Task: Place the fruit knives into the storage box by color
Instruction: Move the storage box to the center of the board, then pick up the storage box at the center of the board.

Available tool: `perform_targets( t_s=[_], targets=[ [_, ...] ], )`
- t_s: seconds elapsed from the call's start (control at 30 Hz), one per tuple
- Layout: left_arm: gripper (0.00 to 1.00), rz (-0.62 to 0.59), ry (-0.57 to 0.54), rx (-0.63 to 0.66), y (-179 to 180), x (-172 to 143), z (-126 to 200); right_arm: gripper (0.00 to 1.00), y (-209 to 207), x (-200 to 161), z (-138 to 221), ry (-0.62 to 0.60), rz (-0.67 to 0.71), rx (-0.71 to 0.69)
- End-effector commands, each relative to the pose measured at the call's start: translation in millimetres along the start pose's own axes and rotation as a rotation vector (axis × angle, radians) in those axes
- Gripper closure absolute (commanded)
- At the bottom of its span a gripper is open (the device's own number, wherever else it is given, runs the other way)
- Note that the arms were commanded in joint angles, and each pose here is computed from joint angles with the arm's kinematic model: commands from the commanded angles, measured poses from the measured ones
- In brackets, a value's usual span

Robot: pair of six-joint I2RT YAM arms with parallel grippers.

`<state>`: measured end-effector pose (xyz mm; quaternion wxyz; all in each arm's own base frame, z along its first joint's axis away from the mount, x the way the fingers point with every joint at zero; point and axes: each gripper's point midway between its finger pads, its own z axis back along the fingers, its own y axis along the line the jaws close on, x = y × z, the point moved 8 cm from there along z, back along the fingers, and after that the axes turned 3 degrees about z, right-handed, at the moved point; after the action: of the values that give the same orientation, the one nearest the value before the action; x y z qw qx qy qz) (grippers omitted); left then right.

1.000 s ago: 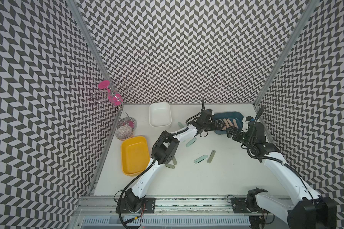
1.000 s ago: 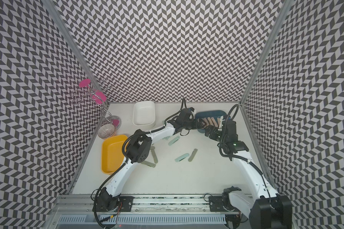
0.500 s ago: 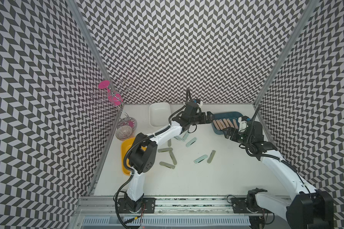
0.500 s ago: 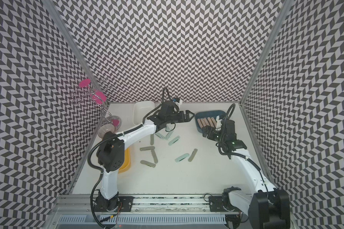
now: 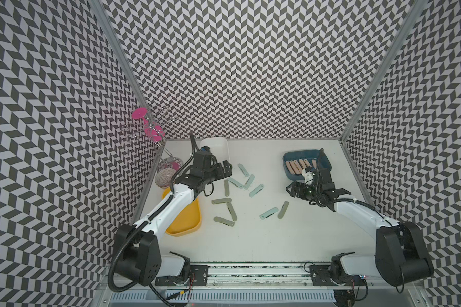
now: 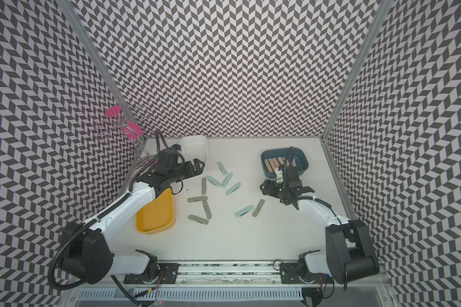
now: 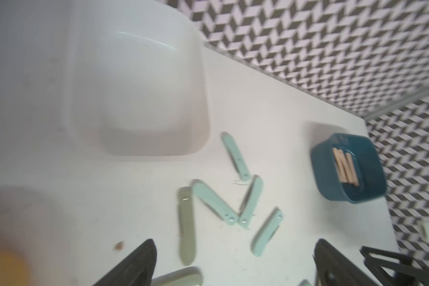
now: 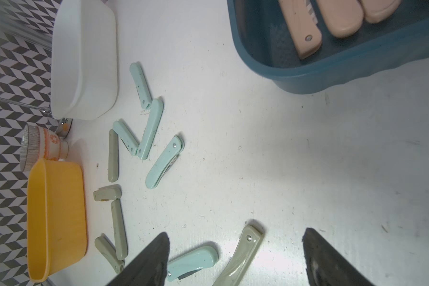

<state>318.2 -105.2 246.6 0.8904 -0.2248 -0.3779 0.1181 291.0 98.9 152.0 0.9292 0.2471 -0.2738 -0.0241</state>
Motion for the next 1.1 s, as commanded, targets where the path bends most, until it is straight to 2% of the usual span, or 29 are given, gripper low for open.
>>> perform_targets(
  t_s=[0.0, 0.13, 0.23, 0.4, 0.57, 0.67, 0.83, 1.07],
  targets=[
    [0.00, 0.032, -0.002, 0.123, 30.2, -6.3, 17.1, 0.18, 15.3, 21.5, -6.8, -0.073, 0.035, 0.041],
    [0.00, 0.091, -0.003, 0.229, 58.8, -14.1, 21.0, 0.19, 18.4, 24.5, -17.5, -0.060, 0.033, 0.053],
    [0.00, 0.084, 0.016, 0.304, 73.8, -19.2, 14.9, 0.20, 20.4, 26.3, -20.9, -0.059, 0.029, 0.064],
    [0.02, 0.048, 0.099, 0.421, 90.7, -31.5, -2.0, 0.20, 25.0, 27.7, -18.6, -0.075, 0.033, 0.075],
    [0.05, 0.041, 0.181, 0.453, 103.8, -50.6, -17.0, 0.20, 24.3, 27.5, -19.2, -0.081, 0.027, 0.072],
    [0.12, 0.040, 0.213, 0.449, 108.1, -59.0, -23.6, 0.20, 23.6, 26.6, -19.8, -0.078, 0.025, 0.070],
    [0.35, 0.045, 0.236, 0.441, 112.2, -66.5, -30.0, 0.20, 22.1, 25.6, -18.1, -0.082, 0.026, 0.054],
    [0.46, 0.047, 0.241, 0.385, 107.8, -68.7, -30.6, 0.21, 21.0, 24.8, -17.7, -0.085, 0.020, 0.047]
  ],
)
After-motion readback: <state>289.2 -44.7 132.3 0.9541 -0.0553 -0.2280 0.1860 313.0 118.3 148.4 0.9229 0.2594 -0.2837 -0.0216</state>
